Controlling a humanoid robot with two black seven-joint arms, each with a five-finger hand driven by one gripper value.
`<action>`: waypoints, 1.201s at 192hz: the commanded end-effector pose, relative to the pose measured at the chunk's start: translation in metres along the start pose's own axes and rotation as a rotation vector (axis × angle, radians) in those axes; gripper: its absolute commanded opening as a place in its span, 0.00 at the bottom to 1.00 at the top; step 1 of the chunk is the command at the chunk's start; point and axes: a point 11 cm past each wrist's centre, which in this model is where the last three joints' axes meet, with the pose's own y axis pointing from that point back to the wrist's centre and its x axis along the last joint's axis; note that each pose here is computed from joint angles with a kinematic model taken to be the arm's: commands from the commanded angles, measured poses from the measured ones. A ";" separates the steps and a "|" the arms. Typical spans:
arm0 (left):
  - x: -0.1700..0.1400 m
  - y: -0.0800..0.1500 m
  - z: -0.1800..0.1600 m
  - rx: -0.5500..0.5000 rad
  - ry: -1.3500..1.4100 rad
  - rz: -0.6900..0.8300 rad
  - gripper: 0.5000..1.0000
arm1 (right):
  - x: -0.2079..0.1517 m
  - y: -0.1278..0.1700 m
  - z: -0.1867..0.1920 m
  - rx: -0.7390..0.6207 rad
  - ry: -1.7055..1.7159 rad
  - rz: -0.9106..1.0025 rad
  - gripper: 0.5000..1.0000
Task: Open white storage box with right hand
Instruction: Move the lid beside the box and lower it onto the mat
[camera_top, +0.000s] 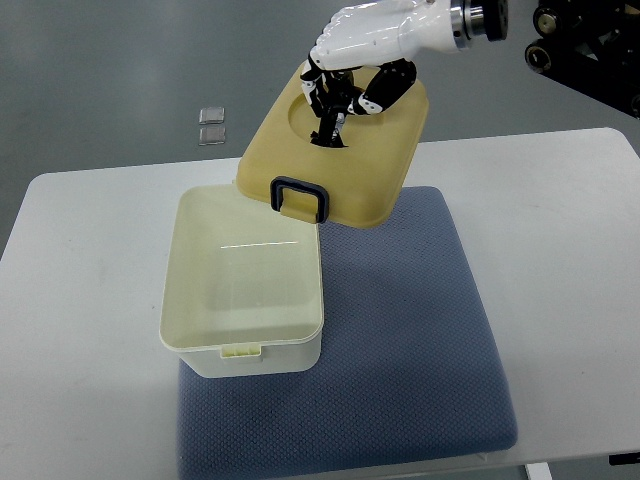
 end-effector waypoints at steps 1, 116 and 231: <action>0.000 0.000 0.000 0.000 0.000 0.000 1.00 | -0.028 0.013 0.016 -0.043 -0.032 0.011 0.00; 0.000 0.000 0.000 0.000 0.000 0.000 1.00 | -0.133 0.040 0.052 -0.185 -0.151 0.011 0.00; 0.000 0.000 0.000 0.000 0.000 0.000 1.00 | -0.200 0.021 0.023 -0.132 -0.248 -0.014 0.00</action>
